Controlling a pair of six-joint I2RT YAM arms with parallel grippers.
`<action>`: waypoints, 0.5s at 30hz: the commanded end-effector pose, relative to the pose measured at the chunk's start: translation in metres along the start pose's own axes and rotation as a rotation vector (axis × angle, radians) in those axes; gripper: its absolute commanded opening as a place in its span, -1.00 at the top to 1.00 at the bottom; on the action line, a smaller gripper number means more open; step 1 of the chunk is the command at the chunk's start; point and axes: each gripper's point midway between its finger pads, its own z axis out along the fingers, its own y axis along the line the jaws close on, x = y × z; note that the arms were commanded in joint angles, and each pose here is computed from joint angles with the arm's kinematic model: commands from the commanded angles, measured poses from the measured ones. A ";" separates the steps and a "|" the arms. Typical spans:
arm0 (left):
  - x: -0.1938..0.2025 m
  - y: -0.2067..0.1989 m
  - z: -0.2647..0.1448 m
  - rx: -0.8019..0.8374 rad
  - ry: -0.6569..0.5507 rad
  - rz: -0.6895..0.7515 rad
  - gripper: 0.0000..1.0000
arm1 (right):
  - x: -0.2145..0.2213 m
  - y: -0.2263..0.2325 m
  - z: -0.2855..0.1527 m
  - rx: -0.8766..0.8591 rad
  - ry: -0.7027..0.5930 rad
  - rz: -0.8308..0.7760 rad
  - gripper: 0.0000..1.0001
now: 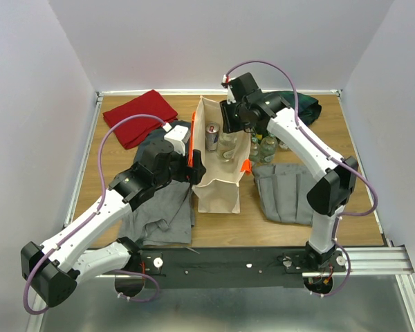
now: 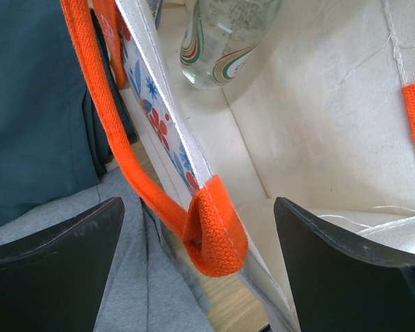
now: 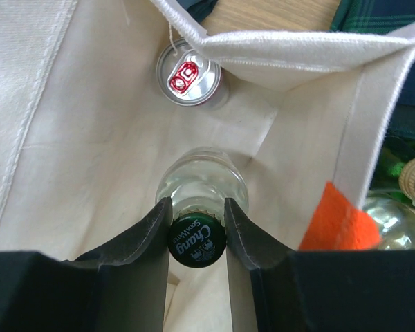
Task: Take the beverage out of the canvas bag
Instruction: Take out the drink from the canvas bag.
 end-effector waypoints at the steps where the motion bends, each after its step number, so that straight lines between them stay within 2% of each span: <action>1: -0.008 -0.002 -0.003 0.009 -0.017 -0.002 -0.98 | -0.044 0.023 -0.056 -0.110 -0.173 -0.006 0.99; 15: -0.010 -0.002 -0.009 0.002 -0.020 -0.011 -0.98 | -0.059 0.032 -0.098 -0.171 -0.252 -0.002 0.99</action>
